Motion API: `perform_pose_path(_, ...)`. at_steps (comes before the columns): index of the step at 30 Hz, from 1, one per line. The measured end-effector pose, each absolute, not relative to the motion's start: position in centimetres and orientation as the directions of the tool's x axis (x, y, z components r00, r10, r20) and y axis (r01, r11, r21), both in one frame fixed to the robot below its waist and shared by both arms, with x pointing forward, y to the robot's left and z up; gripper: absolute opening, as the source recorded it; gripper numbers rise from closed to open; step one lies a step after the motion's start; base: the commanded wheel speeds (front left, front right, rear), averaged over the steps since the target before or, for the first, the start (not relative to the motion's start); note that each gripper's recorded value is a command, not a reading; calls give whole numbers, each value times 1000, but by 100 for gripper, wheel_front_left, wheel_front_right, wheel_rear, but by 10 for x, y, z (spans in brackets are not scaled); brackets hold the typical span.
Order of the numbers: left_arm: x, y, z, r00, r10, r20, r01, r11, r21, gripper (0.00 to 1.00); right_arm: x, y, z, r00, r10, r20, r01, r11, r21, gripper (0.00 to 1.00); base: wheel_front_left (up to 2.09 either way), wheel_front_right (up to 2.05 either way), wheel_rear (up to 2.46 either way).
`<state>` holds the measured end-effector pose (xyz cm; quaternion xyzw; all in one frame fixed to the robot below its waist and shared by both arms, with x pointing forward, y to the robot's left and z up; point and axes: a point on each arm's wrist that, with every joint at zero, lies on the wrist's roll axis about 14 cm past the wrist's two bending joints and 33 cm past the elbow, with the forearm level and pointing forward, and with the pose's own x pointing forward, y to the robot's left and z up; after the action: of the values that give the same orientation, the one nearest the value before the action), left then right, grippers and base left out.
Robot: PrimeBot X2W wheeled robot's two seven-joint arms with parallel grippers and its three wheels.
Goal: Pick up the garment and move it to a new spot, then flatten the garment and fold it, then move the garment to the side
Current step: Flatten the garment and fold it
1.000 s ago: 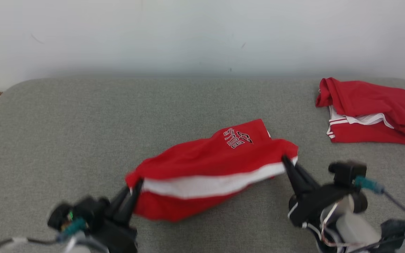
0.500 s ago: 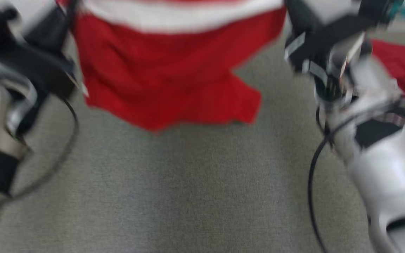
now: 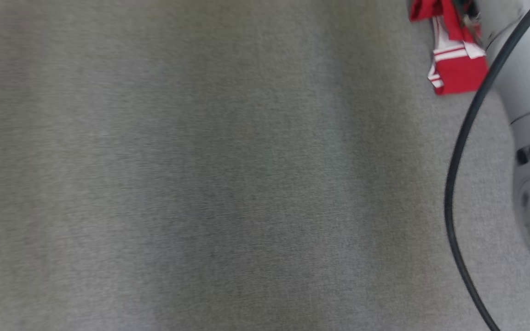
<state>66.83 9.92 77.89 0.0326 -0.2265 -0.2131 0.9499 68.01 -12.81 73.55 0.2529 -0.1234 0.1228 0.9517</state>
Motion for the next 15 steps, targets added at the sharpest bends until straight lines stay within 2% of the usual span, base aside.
perform_pose_path(5, 689, 83, 773, 778, -431, 457, 414, 899, 143, 0, 693, -140, 741, 930, 131, 343, -272, 873, 404, 0, 0, 0, 0)
perform_pose_path(11, 714, 76, 701, 809, -453, 375, 441, 889, 125, 0, 708, -128, 678, 950, 181, 255, -268, 893, 362, 0, 0, 0, 0)
perform_pose_path(15, 710, 78, 659, 821, -461, 338, 467, 882, 69, 0, 705, -106, 639, 947, 248, 204, -306, 890, 339, 0, 0, 0, 0)
